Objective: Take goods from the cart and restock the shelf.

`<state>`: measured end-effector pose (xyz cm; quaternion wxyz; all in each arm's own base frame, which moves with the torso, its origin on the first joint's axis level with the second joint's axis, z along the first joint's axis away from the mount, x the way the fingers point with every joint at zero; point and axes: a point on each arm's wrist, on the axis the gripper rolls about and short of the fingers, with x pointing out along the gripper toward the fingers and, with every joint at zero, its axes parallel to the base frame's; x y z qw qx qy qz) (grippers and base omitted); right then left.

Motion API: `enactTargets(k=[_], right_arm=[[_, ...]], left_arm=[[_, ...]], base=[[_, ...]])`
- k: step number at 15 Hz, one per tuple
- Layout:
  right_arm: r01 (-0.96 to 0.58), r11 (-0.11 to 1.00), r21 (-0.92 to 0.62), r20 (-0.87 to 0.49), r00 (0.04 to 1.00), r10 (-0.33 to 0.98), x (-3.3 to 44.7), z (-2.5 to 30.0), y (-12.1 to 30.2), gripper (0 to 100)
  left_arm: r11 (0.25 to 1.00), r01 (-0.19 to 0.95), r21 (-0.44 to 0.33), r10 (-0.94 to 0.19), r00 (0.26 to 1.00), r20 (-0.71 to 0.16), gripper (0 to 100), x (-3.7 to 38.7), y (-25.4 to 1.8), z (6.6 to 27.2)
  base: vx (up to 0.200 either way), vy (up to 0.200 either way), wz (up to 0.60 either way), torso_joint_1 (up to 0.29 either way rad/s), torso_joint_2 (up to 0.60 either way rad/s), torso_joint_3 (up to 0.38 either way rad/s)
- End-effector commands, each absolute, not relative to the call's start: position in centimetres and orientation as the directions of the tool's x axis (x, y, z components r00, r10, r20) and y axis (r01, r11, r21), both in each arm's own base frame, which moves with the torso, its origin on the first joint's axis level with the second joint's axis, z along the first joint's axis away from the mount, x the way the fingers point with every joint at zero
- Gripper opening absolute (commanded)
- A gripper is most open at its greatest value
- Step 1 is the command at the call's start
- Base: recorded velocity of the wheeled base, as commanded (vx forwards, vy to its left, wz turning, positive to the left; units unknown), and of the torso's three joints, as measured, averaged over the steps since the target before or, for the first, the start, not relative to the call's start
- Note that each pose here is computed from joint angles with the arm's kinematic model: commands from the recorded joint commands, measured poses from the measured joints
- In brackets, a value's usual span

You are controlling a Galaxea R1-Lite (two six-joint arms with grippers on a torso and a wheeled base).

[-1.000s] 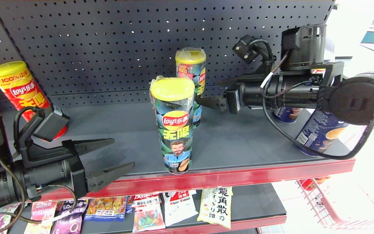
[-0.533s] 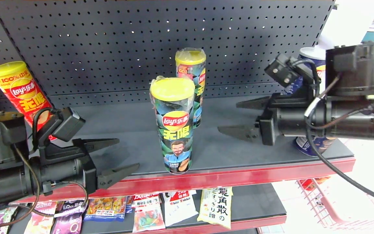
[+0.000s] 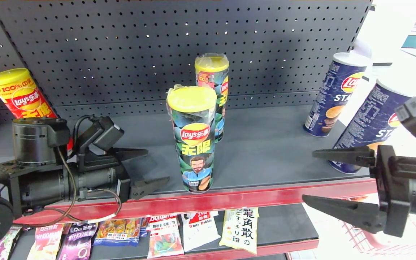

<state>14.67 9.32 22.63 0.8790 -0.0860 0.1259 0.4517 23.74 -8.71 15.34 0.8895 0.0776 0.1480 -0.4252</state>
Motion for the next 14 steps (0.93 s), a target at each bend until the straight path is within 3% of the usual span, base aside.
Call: enactTargets(k=[1,4,14], right_arm=[[-0.779,0.625,-0.041,-0.242,0.615,0.751,13.4,23.5,7.7,100],[-0.744,0.668,-0.035,-0.23,0.656,0.719,13.4,23.7,6.8,100],[-0.737,0.675,-0.023,-0.222,0.662,0.716,13.0,23.7,6.6,100]], left_arm=[[0.614,0.789,-0.004,-0.739,0.574,-0.353,100,24.4,-9.4,14.5],[0.614,0.789,-0.004,-0.739,0.574,-0.352,100,25.3,-9.7,14.5],[0.595,0.804,-0.004,-0.753,0.556,-0.352,100,26.9,-11.0,14.2]], base=[[0.0,0.0,0.0,0.0,0.0,0.0],[0.0,0.0,0.0,0.0,0.0,0.0],[0.0,0.0,0.0,0.0,0.0,0.0]])
